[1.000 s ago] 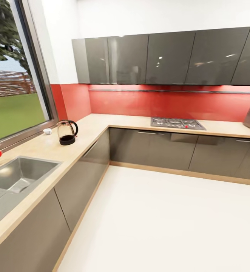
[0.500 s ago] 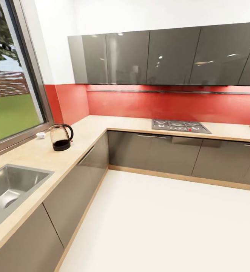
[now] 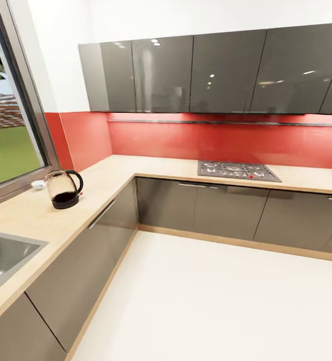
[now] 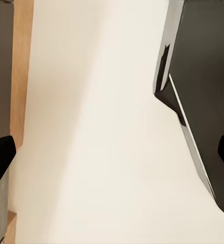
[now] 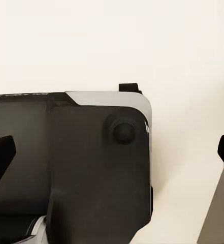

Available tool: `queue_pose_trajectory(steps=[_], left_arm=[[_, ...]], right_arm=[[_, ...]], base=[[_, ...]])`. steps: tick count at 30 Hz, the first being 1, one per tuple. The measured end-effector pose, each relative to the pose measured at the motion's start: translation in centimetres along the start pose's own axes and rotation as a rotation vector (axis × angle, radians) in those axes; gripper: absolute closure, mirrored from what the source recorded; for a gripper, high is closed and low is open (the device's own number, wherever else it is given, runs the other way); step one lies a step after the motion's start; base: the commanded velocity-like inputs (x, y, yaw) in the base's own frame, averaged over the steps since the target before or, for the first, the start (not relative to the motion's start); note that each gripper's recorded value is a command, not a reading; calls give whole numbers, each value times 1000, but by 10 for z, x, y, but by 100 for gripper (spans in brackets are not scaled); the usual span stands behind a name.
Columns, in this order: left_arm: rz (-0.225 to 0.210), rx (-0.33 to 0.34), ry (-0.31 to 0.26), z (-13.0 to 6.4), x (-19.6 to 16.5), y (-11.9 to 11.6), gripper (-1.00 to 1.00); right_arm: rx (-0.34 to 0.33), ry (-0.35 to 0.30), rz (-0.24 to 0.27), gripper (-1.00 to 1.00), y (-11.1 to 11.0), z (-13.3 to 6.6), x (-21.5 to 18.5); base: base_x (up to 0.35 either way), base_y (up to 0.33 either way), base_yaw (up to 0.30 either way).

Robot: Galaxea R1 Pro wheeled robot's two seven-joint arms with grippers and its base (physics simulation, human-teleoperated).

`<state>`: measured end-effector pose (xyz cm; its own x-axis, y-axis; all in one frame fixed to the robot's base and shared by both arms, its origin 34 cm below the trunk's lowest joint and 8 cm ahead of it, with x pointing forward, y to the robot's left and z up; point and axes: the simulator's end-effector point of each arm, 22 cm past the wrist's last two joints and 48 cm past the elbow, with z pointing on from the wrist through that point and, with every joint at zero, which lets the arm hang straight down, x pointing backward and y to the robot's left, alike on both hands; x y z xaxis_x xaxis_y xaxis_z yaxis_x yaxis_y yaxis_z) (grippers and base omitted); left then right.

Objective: Set up a coffee station on the kitchen countertop: keep the coffee maker on the countertop, move the bottle of coffee from the kitchen shelf to the counter next to the coffee maker, place a paper coffee filter on top of the coffee maker, put the saucer next to the coffee maker with the coffee cup on the saucer, and place the electric kettle next to the coffee maker.

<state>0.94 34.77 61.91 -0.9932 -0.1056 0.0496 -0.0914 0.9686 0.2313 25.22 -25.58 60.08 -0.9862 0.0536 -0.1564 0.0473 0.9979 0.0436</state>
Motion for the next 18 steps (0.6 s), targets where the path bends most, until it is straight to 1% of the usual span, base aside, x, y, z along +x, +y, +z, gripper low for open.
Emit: queue_pose_trajectory(steps=[3,9,18], left_arm=[[1,-2,-2,0,-1,1,-100],[-4,0,-24,1,-15,0,-100],[-5,-1,-31,2,-19,0,-100]], right_arm=[[2,-5,3,-100,0,0,-1],[2,-18,10,-100,0,0,-4],[2,-20,13,-100,0,0,-5]], base=[[327,-70,0],[335,-12,0],[337,-1,0]])
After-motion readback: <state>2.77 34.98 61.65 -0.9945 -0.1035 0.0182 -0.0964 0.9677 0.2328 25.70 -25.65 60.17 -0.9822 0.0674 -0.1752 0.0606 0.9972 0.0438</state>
